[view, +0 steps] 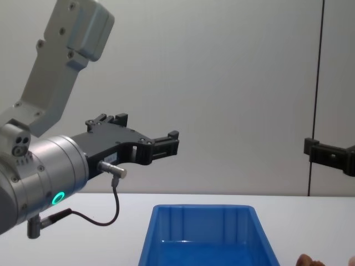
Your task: Pick up the two dolls from the table and place them into the box.
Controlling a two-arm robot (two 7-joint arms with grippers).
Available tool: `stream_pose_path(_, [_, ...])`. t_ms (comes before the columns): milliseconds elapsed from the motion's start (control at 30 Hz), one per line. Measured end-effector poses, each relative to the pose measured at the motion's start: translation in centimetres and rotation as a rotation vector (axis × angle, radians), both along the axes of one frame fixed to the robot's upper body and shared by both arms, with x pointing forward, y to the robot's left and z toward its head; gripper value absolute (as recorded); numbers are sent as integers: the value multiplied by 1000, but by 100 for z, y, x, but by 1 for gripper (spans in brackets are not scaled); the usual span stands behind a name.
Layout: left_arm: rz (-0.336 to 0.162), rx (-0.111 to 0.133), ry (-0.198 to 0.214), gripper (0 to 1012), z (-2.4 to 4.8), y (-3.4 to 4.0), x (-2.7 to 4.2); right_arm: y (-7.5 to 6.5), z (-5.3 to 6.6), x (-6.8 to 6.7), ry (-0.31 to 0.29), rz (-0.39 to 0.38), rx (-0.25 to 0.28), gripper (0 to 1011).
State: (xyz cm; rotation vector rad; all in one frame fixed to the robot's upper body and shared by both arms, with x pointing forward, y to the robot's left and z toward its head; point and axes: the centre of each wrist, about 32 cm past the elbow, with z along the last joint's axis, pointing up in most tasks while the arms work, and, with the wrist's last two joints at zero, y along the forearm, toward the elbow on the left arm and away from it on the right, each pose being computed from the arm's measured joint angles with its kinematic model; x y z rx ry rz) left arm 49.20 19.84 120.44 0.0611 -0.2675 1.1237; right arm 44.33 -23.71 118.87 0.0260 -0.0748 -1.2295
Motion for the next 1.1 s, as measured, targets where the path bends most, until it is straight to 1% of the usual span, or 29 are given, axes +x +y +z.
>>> stream_pose_path(867, [0, 0, 0, 1001, 0, 0, 0, -1, 0, 0, 0, 0, 0, 1001])
stream_pose_path(1100, [0, 0, 0, 1000, 0, 0, 0, -50, -19, -6, 9, 1, -13, 1001])
